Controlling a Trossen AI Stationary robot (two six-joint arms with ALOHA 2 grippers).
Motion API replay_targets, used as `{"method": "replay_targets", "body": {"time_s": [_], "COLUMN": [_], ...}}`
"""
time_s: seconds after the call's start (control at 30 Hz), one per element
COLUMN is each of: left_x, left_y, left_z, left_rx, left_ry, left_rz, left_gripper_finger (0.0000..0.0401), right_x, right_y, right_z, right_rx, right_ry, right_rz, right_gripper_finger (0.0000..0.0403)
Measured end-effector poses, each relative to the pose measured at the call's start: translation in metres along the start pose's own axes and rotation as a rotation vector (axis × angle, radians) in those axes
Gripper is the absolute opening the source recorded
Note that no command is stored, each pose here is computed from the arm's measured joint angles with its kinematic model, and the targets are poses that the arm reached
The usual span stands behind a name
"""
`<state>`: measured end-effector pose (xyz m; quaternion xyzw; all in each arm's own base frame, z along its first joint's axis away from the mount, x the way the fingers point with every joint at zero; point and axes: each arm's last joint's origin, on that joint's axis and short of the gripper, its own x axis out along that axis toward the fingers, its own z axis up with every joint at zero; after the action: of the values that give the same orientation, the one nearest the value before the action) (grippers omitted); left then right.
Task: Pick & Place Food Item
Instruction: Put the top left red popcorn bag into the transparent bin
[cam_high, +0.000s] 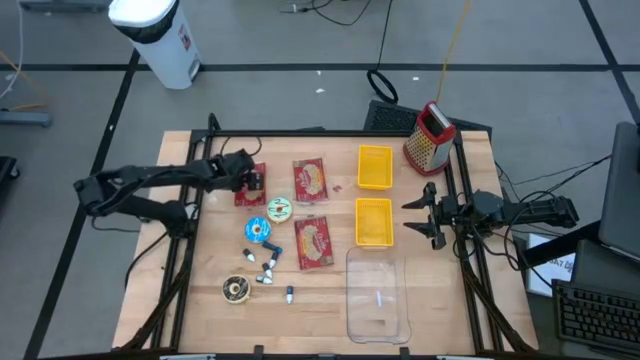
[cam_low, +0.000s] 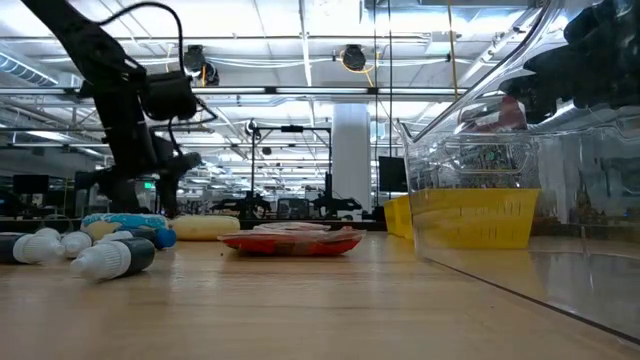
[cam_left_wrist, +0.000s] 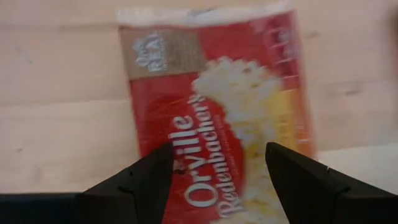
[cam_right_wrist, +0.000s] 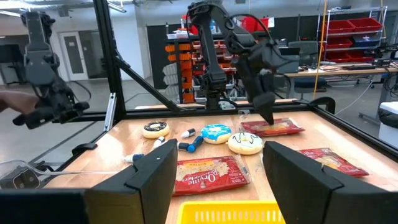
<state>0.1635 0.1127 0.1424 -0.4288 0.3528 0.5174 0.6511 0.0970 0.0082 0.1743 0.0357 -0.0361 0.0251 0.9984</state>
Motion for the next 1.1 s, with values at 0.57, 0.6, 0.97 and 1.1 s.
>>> {"method": "replay_targets", "body": {"time_s": [0.57, 0.6, 0.97, 1.1], "left_x": [0.014, 0.014, -0.001, -0.024], "left_y": [-0.002, -0.002, -0.018, -0.032], "left_z": [-0.002, -0.002, 0.009, 0.016], "left_rx": [0.016, 0.022, 0.258, 0.337], "left_ry": [0.018, 0.015, -0.111, -0.243], "left_rz": [0.047, 0.045, -0.058, -0.088], "left_gripper_finger": [0.013, 0.0106, 0.0004, 0.0003], "right_x": [0.0, 0.0, 0.0, 0.0], "right_y": [0.0, 0.0, 0.0, 0.0], "right_z": [0.0, 0.0, 0.0, 0.0], "right_rx": [0.0, 0.0, 0.0, 0.0], "right_ry": [-0.001, -0.001, -0.001, -0.001], "right_rz": [0.0, 0.0, 0.0, 0.0], "right_gripper_finger": [0.0226, 0.0226, 0.0226, 0.0226]}}
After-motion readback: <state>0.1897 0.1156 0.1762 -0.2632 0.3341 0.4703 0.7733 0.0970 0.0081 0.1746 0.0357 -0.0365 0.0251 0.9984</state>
